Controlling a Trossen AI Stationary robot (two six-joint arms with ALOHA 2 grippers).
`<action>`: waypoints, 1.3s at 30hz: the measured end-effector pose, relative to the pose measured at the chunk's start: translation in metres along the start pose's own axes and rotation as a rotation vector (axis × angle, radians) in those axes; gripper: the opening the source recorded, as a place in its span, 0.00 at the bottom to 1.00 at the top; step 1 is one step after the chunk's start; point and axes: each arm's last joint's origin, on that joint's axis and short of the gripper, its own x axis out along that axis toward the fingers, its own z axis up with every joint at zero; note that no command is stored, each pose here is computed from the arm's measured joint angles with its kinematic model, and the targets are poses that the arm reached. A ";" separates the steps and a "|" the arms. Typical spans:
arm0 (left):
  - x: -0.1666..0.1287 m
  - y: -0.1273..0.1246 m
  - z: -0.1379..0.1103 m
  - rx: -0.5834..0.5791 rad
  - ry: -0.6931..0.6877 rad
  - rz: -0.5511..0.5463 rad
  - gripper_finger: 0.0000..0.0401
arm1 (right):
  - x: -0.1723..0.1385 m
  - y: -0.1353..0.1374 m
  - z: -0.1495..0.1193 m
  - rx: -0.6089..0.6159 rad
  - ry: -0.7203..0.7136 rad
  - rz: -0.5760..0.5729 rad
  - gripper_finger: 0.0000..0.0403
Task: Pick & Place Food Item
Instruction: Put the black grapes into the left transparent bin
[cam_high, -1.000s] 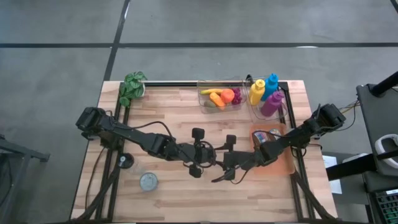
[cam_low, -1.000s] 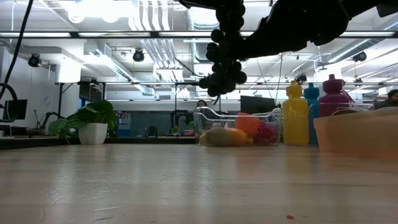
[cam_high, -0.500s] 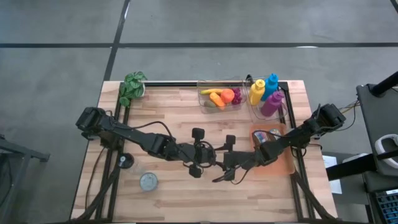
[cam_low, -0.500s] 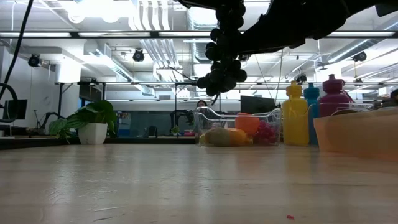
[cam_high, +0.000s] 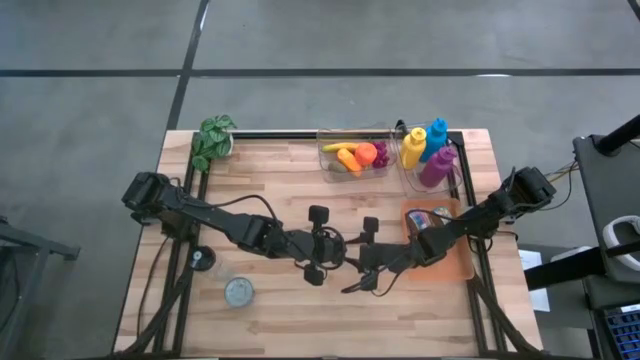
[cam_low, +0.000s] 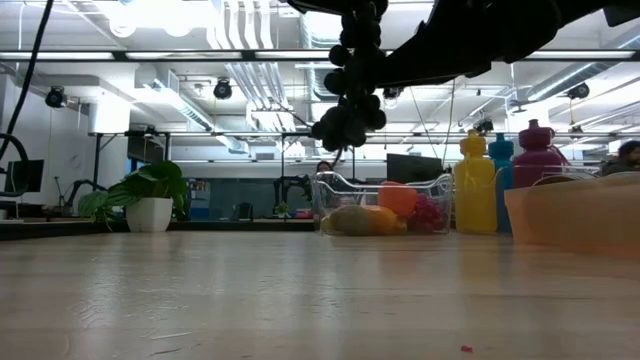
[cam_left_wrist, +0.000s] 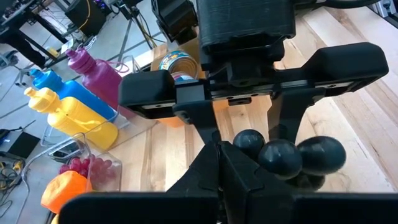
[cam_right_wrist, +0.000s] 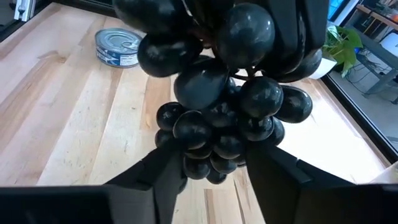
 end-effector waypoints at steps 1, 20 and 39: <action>0.000 0.000 0.000 0.000 0.000 0.000 0.01 | 0.000 0.000 0.000 0.000 0.000 0.001 0.39; 0.000 0.000 0.000 -0.003 0.001 0.000 0.01 | 0.000 0.000 0.000 -0.014 -0.002 0.002 0.03; 0.000 -0.001 0.000 0.001 0.006 -0.005 0.17 | 0.000 0.000 -0.001 -0.021 0.007 0.002 0.02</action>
